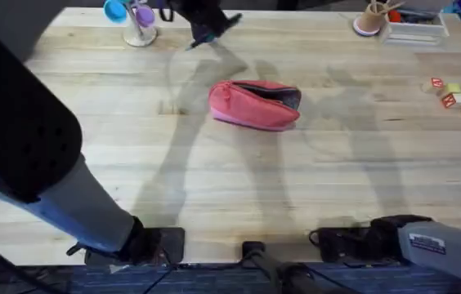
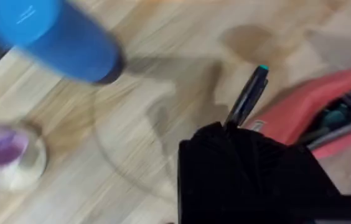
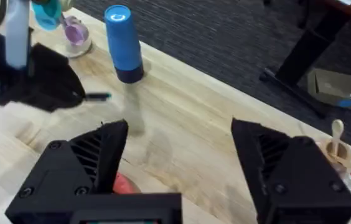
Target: Unzip the bag, pick up the pens from the table one at a time and place them inside, then zip the bag closed.
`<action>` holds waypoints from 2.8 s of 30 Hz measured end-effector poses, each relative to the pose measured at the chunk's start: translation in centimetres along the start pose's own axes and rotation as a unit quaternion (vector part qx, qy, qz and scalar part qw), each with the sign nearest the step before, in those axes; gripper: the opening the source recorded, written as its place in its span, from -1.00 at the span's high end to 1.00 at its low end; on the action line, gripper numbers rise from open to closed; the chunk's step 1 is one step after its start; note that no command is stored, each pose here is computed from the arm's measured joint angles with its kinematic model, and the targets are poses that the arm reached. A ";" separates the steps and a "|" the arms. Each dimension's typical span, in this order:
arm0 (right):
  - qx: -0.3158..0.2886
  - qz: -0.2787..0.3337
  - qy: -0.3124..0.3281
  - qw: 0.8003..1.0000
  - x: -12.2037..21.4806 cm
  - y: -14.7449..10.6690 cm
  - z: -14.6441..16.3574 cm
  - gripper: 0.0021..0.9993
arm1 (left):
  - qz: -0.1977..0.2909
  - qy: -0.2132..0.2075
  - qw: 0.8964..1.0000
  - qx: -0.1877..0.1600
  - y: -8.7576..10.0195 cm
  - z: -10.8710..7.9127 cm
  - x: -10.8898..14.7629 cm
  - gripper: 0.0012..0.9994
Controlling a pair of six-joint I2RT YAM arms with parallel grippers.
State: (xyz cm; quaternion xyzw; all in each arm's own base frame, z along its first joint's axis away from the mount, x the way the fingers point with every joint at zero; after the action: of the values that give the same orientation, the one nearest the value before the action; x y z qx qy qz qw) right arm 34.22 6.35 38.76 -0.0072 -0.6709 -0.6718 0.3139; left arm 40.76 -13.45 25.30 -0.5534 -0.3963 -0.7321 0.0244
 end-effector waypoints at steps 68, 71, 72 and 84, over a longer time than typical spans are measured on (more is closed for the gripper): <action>-0.008 0.053 -0.041 0.998 11.7 -3.8 1.8 -1.00 | -0.109 -0.358 0.887 -0.270 -0.1 -11.8 -7.6 0.92; -0.012 0.062 -0.040 0.997 11.1 -3.9 1.5 -1.00 | -0.102 -0.356 0.896 -0.244 0.1 -11.7 -7.7 0.92; -0.013 0.064 -0.039 0.997 10.9 -4.0 1.4 -1.00 | -0.100 -0.354 0.900 -0.233 0.2 -11.6 -7.8 0.92; -0.014 0.066 -0.039 0.997 10.5 -3.9 1.2 -1.00 | -0.041 -0.340 0.925 -0.165 0.3 -12.0 -8.5 0.92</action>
State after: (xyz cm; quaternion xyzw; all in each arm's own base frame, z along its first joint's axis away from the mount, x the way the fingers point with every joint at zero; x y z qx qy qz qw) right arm 23.57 2.71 39.91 -0.0817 -0.6715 -0.6579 0.3310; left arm 34.64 -24.36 17.54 -0.7486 -0.2766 -0.5552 -0.2341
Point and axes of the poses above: each hand's point on the last joint's axis, 136 mm out from that joint toward the fingers, its own x axis back along the fingers, its own z axis along the line the jaws close on, y = z × x, the point moved 7 cm from there along x, back along the fingers, and after that the axes turned 10 degrees about -x, right-handed, at the moved point
